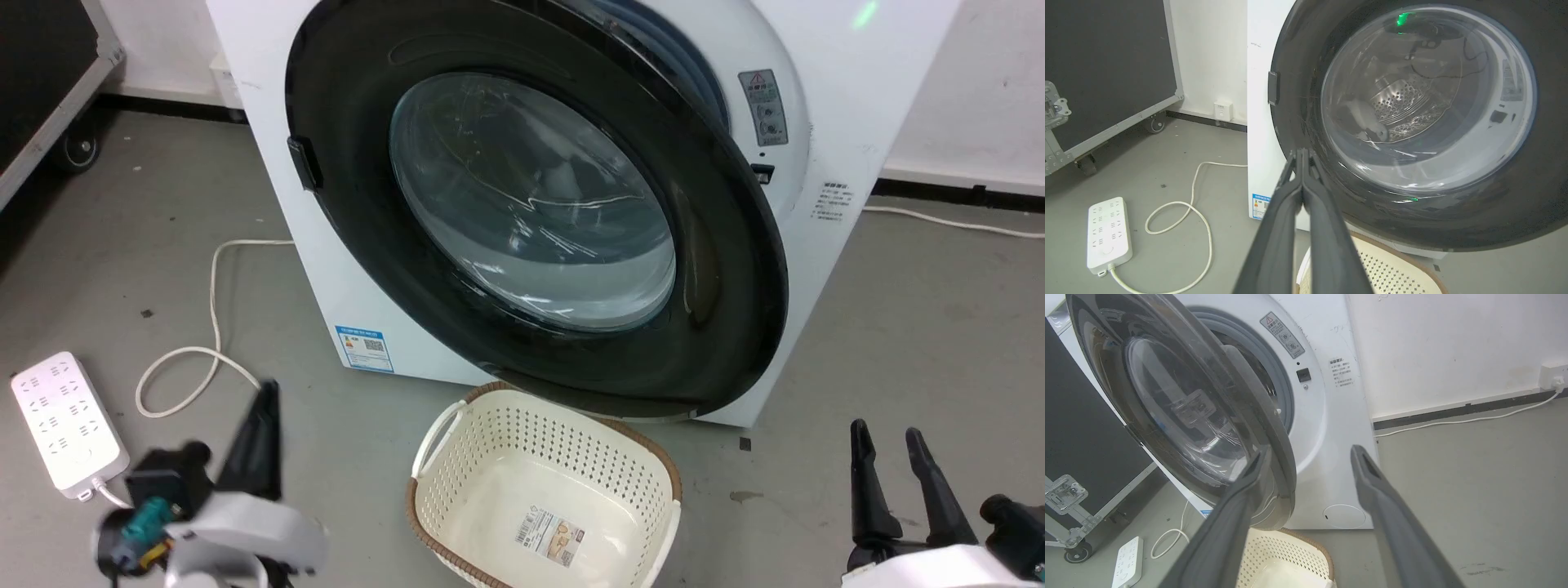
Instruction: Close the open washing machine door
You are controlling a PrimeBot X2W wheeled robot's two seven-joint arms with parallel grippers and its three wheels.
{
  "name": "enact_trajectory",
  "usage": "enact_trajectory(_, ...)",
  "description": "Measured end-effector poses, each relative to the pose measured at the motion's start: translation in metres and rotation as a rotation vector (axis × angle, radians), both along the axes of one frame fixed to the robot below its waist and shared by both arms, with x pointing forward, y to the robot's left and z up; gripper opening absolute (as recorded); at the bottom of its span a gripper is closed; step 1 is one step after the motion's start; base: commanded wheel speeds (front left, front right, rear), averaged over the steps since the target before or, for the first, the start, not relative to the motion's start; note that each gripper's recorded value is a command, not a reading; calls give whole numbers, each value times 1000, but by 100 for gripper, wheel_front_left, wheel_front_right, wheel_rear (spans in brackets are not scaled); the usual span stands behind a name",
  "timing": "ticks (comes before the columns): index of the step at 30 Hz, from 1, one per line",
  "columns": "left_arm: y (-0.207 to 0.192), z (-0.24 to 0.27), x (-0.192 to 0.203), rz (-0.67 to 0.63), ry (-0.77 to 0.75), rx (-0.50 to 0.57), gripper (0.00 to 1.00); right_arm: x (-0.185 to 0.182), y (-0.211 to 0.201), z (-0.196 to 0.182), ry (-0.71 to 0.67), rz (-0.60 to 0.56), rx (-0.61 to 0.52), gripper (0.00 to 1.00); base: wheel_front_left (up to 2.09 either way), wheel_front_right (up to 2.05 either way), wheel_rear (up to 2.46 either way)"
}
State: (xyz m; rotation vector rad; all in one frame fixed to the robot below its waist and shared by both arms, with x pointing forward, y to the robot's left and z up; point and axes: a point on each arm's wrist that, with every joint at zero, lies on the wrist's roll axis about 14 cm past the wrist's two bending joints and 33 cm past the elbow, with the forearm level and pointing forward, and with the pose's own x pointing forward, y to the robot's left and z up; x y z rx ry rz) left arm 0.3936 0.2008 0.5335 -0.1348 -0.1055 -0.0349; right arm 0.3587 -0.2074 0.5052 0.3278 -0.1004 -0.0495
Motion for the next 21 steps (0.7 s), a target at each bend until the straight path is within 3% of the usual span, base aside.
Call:
enact_trajectory(1,-3,-5,-3,-9,15,-8,0,-1,1,0,0,2,0,100,0,0,0)
enact_trajectory(2,-6,-10,-5,-17,29,-14,23,-2,1,-1,1,4,2,100,0,0,0)
enact_trajectory(3,-8,-13,-7,-24,39,-21,48,-2,2,-1,3,5,4,100,0,0,0)
enact_trajectory(4,-10,-16,-9,-29,53,-24,100,-3,3,-2,7,8,5,100,0,0,0)
enact_trajectory(12,-16,-20,-9,-43,67,-34,100,-5,6,-2,5,16,5,100,0,0,0)
enact_trajectory(13,-17,-20,-9,-44,66,-34,100,-5,6,-2,5,16,5,76,0,0,0)
enact_trajectory(14,-17,-20,-9,-45,66,-35,100,-5,5,-2,5,14,3,76,0,0,0)
enact_trajectory(15,-18,-20,-9,-46,65,-36,100,-5,4,-1,4,12,-3,0,0,0,0)
enact_trajectory(19,-18,-17,-7,-37,55,-41,100,1,15,12,-35,49,-46,0,0,0,0)
enact_trajectory(20,-18,-17,-7,-37,53,-43,100,5,27,16,-48,85,-57,0,0,0,0)
enact_trajectory(21,-19,-18,-5,-36,54,-53,100,17,73,20,-35,228,-79,0,0,0,0)
